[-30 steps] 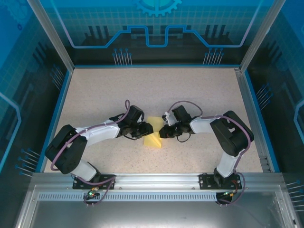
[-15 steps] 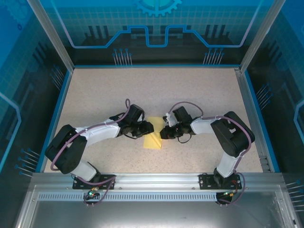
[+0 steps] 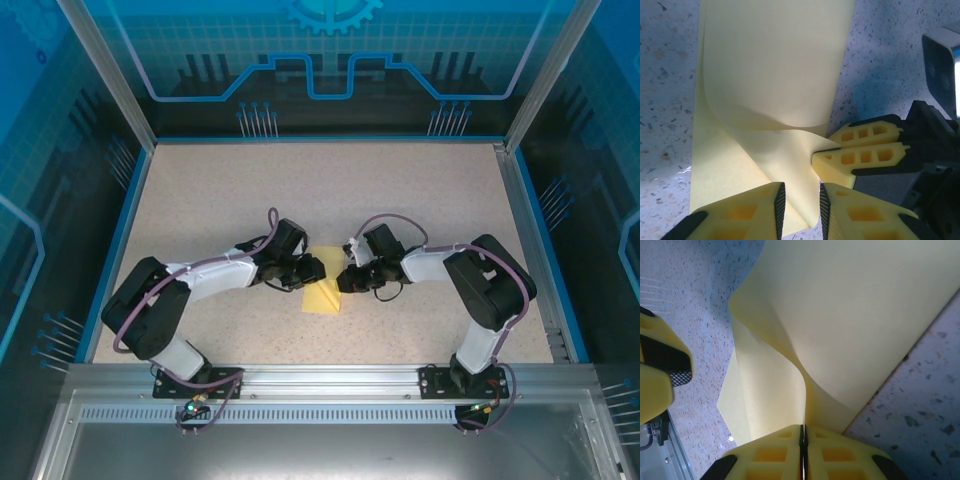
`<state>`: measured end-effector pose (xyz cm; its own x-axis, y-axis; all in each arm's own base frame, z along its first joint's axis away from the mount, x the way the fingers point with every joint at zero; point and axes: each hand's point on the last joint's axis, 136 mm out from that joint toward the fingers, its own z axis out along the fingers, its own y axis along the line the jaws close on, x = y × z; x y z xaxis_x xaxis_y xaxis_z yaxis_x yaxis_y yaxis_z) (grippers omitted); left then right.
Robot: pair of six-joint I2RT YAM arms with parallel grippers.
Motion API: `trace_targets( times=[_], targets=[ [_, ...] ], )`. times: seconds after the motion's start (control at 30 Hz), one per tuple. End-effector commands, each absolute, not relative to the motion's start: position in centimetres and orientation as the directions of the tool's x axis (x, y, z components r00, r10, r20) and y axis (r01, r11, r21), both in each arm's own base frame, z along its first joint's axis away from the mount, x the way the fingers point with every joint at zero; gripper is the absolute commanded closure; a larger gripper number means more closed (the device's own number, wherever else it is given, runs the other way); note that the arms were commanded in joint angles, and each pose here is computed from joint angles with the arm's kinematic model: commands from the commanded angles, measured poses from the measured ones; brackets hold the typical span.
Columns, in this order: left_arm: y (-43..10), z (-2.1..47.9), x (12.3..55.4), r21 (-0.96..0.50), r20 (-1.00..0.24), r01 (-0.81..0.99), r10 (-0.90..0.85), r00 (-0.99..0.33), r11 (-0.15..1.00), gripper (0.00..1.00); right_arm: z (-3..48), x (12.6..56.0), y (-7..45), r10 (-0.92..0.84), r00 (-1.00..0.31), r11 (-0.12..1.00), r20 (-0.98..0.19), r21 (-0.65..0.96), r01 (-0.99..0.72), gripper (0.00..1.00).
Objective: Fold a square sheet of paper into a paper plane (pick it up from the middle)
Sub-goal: Fold the triangle a second time at the center of the table.
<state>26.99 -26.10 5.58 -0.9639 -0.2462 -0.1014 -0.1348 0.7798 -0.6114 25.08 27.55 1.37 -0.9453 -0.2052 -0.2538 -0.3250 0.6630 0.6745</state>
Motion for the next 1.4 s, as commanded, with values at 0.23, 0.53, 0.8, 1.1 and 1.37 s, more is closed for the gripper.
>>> trace_targets(
  times=[0.23,0.53,0.8,1.1,1.37],
  targets=[
    [-28.3,5.1,27.9,-0.673,-0.029,-0.186,-0.277,-0.960,0.716,1.00,0.0,25.2,26.8,-0.193,-0.958,0.690,-0.214,0.665,-0.287,0.90],
    [-28.0,3.9,27.6,-0.666,-0.010,-0.212,-0.293,-0.956,0.715,1.00,-0.2,25.1,26.7,-0.197,-0.957,0.691,-0.211,0.663,-0.288,0.90],
    [-27.7,3.0,27.2,-0.652,-0.005,-0.219,-0.293,-0.956,0.726,1.00,-0.3,25.2,26.7,-0.194,-0.958,0.694,-0.209,0.661,-0.285,0.90],
    [-27.4,1.7,27.1,-0.639,-0.003,-0.225,-0.295,-0.956,0.735,1.00,-0.5,25.2,26.7,-0.194,-0.959,0.697,-0.206,0.659,-0.282,0.90],
    [-26.4,0.0,26.3,-0.599,0.010,-0.251,-0.306,-0.952,0.760,1.00,-0.4,25.3,26.8,-0.194,-0.959,0.694,-0.204,0.663,-0.282,0.89]
  ],
)
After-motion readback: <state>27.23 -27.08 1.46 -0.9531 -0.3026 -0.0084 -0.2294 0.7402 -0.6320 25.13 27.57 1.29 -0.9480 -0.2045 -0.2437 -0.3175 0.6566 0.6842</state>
